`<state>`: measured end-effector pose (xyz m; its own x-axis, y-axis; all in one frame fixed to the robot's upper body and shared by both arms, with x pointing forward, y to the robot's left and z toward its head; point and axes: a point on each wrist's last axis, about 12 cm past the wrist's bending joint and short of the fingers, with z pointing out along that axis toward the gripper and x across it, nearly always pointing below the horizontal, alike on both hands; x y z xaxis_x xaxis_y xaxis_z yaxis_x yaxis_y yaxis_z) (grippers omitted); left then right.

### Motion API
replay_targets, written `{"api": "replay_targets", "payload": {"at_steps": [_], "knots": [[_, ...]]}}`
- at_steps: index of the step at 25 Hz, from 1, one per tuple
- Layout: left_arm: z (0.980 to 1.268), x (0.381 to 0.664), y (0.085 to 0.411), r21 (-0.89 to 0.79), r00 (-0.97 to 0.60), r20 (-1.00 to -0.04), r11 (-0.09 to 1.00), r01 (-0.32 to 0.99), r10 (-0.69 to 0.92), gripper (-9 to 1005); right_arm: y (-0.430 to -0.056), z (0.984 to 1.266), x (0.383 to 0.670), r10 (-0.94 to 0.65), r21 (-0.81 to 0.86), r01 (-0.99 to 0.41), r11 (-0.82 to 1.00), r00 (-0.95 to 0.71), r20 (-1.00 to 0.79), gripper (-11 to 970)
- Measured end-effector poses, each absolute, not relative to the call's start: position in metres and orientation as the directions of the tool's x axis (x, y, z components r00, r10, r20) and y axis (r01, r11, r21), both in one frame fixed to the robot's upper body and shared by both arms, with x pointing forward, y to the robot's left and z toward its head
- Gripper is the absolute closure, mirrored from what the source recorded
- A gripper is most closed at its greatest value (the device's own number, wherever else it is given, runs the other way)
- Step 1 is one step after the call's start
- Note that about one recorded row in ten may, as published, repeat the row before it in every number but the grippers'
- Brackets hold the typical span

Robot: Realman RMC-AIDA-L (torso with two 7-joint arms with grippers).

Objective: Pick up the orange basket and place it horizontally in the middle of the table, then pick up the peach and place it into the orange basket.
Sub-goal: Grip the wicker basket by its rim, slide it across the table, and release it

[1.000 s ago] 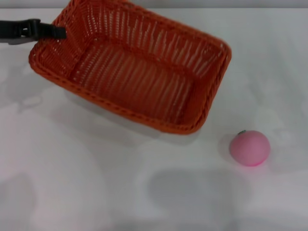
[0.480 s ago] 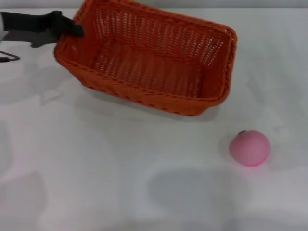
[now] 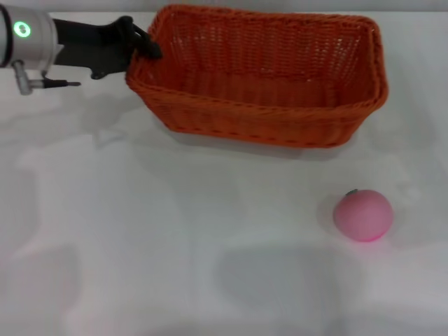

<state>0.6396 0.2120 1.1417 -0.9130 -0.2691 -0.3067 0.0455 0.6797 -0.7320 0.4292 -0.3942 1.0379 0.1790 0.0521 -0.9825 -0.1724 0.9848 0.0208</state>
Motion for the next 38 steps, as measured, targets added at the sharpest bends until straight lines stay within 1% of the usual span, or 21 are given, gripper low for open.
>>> {"api": "replay_targets", "payload": {"at_steps": [2, 7, 15, 21, 28, 38], "knots": [[1.138, 0.639, 0.208, -0.744, -0.917, -0.285, 0.667, 0.028, -0.280, 845, -0.393, 1.039, 0.429, 0.053, 0.019, -0.180, 0.983, 0.187, -0.981, 190], [1.136, 0.641, 0.206, -0.748, -0.913, -0.280, 0.664, 0.014, -0.296, 844, -0.395, 1.041, 0.429, 0.042, 0.005, -0.184, 0.983, 0.195, -0.980, 190], [1.126, 0.639, 0.213, -0.741, -0.904, -0.276, 0.671, -0.016, -0.327, 844, -0.397, 1.043, 0.430, 0.034, -0.004, -0.186, 0.983, 0.199, -0.979, 189], [1.122, 0.637, 0.214, -0.732, -0.906, -0.284, 0.681, -0.006, -0.313, 844, -0.396, 1.044, 0.433, 0.037, -0.003, -0.190, 0.982, 0.203, -0.979, 188], [1.114, 0.633, 0.219, -0.727, -0.910, -0.263, 0.686, -0.031, -0.321, 844, -0.396, 1.044, 0.434, 0.038, -0.002, -0.193, 0.981, 0.207, -0.978, 188], [1.110, 0.629, 0.226, -0.739, -0.904, -0.266, 0.673, -0.031, -0.334, 845, -0.395, 1.046, 0.435, 0.044, 0.000, -0.201, 0.980, 0.215, -0.976, 187]]}}
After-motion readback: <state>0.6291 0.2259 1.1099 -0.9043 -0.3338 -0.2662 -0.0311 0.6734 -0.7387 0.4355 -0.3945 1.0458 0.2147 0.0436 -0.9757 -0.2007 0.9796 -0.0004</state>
